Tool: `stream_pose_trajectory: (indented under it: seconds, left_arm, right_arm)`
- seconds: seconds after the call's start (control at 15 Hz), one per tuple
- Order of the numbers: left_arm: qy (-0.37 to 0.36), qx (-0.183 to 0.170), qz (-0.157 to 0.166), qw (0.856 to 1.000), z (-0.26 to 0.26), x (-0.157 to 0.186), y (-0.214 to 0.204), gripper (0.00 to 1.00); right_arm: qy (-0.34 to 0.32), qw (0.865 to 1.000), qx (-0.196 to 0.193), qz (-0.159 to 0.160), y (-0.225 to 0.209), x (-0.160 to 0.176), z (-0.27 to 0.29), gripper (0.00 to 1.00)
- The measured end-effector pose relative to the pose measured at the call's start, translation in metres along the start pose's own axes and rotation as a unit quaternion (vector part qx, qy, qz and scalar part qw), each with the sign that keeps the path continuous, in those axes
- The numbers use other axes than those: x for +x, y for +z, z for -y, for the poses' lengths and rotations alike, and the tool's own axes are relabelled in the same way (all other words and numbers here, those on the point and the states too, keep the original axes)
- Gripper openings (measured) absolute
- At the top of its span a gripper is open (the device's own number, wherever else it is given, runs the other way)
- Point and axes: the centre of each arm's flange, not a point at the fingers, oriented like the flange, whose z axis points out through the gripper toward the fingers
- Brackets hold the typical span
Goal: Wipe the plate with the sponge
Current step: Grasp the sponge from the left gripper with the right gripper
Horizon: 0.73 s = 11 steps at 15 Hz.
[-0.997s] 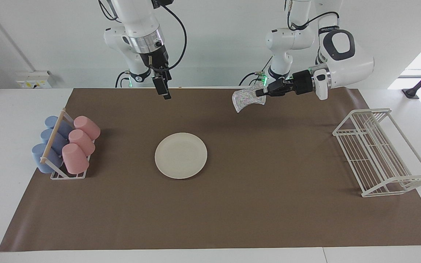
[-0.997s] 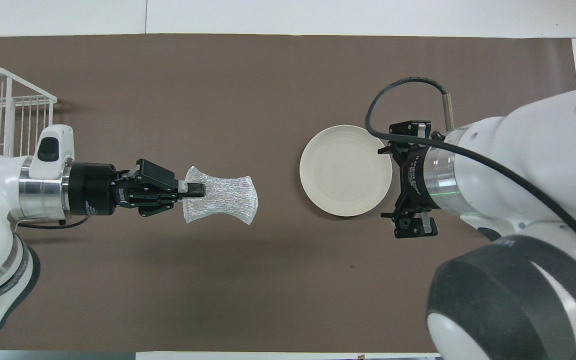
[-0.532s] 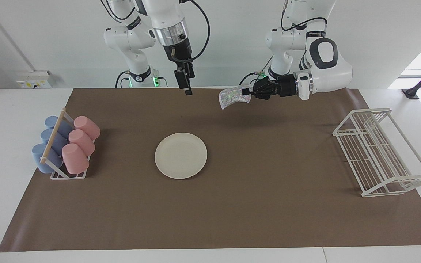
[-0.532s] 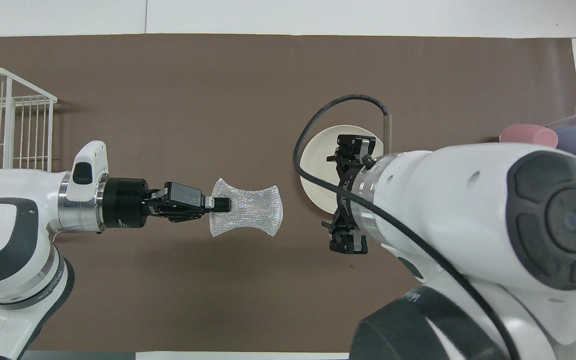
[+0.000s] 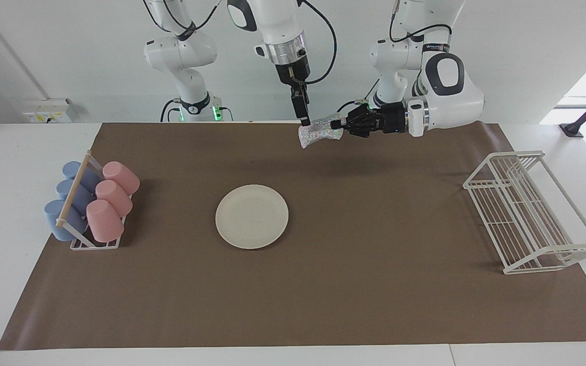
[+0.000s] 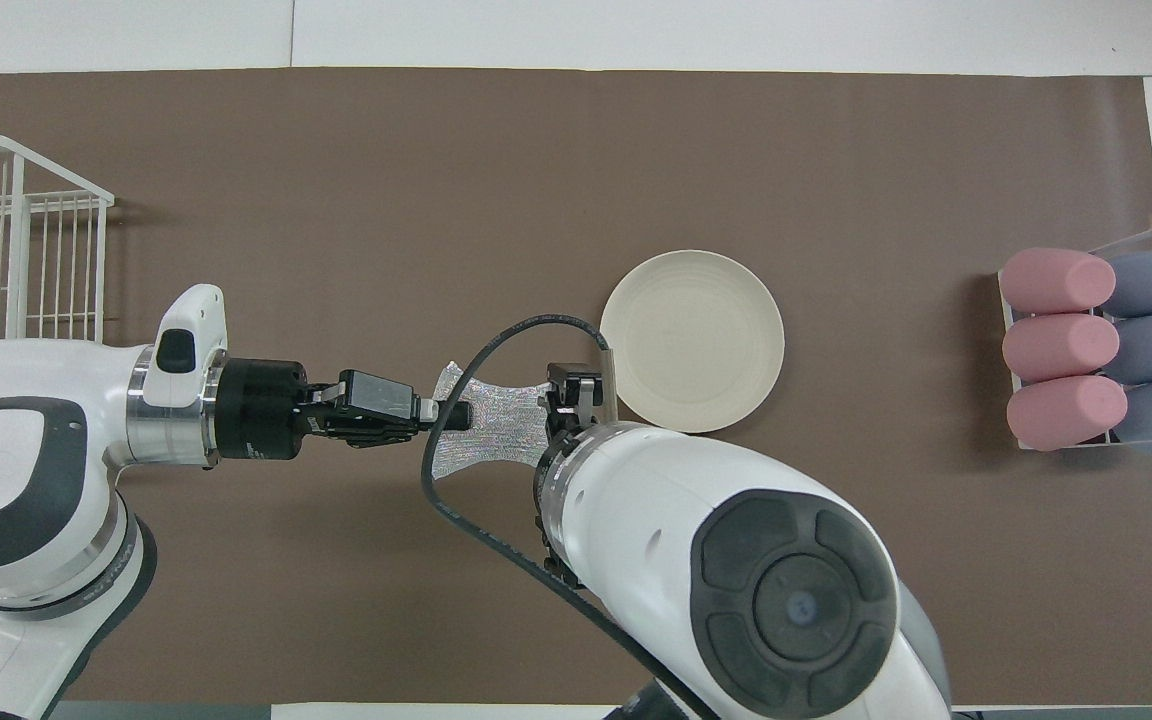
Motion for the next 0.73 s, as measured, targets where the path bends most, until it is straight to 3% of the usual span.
stream_pose_trajectory:
  seconds: [0.33,0.73]
  left_arm:
    - [0.0,-0.004,0.009,1.0,0.0,-0.002,-0.001,0.04]
    - [0.0,-0.006,0.013,1.0,-0.001,-0.002,-0.001,0.04]
  right_arm:
    - [0.006,0.999,0.038,0.03,-0.003,0.0,0.014,1.0]
    - [0.002,0.999,0.033,0.031,0.011,-0.004,0.01,1.0]
